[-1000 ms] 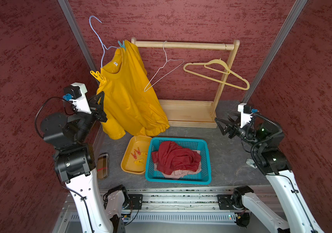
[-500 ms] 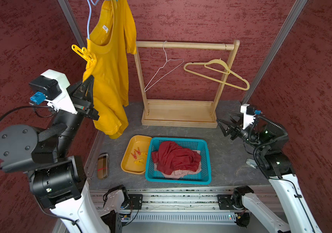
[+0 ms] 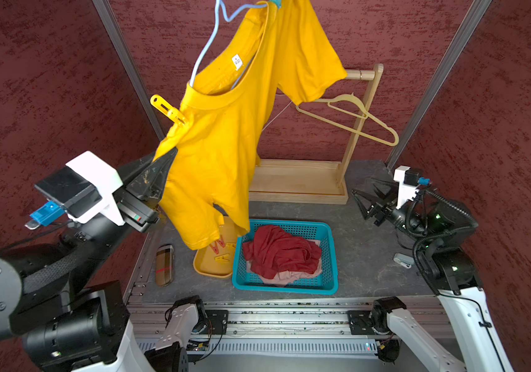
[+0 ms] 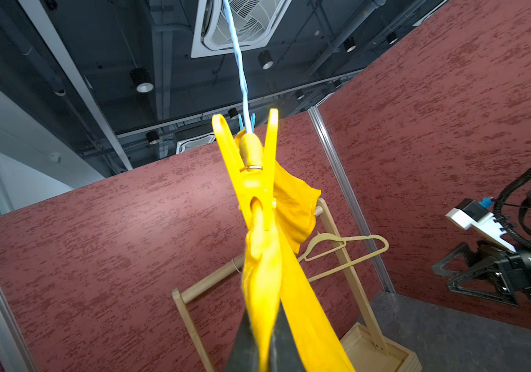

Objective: Remove the clothespins securing t-shirts to the hanger
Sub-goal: Pick up the hanger from the clothes rail.

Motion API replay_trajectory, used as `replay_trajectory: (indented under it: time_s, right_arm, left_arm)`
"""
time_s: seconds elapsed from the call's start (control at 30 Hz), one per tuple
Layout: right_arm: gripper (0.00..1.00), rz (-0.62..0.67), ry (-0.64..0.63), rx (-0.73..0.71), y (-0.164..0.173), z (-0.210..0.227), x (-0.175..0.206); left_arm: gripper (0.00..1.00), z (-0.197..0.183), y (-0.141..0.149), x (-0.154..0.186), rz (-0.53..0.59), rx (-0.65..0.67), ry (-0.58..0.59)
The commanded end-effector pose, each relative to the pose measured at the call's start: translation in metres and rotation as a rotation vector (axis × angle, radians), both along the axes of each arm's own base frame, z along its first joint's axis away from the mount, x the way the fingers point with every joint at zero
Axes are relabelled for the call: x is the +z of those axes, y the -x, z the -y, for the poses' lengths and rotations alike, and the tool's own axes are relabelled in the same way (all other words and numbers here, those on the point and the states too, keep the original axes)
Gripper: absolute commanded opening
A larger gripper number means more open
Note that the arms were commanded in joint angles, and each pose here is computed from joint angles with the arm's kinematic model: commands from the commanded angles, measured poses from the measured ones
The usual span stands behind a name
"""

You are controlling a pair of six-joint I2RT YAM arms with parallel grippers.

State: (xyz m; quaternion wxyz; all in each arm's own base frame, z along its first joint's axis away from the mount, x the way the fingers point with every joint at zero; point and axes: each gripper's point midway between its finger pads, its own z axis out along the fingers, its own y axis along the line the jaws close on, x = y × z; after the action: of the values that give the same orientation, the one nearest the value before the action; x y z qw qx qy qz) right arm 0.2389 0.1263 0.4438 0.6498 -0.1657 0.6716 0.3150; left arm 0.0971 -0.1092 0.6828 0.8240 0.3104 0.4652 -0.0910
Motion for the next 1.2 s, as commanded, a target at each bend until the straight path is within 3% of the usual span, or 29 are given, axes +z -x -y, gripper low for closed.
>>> replay_trajectory:
  time_s: [0.0, 0.2, 0.3, 0.5, 0.83, 0.97, 1.17]
  right_arm:
    - [0.80, 0.031, -0.013, 0.011, 0.011, 0.000, 0.017]
    - [0.80, 0.048, -0.004, -0.011, 0.018, 0.005, 0.025]
    - [0.80, 0.061, 0.009, -0.024, 0.022, 0.007, 0.027]
    - [0.81, 0.104, 0.033, -0.038, 0.034, 0.010, 0.037]
    - [0.81, 0.204, 0.080, -0.003, 0.064, 0.009, 0.073]
    - [0.81, 0.250, 0.072, 0.000, 0.069, 0.009, 0.096]
    - [0.81, 0.254, 0.058, 0.008, 0.048, 0.004, 0.122]
  left_arm:
    - [0.00, 0.013, 0.017, 0.003, 0.052, -0.065, -0.062]
    - [0.00, 0.023, 0.010, -0.007, 0.009, -0.182, -0.114]
    - [0.00, 0.029, -0.001, -0.013, -0.041, -0.301, -0.120]
    - [0.00, 0.033, -0.046, -0.030, -0.168, -0.483, -0.101]
    - [0.00, 0.061, -0.111, -0.104, -0.348, -0.664, -0.126]
    - [0.00, 0.076, -0.122, -0.129, -0.410, -0.738, -0.157]
    - [0.00, 0.077, -0.125, -0.154, -0.439, -0.786, -0.182]
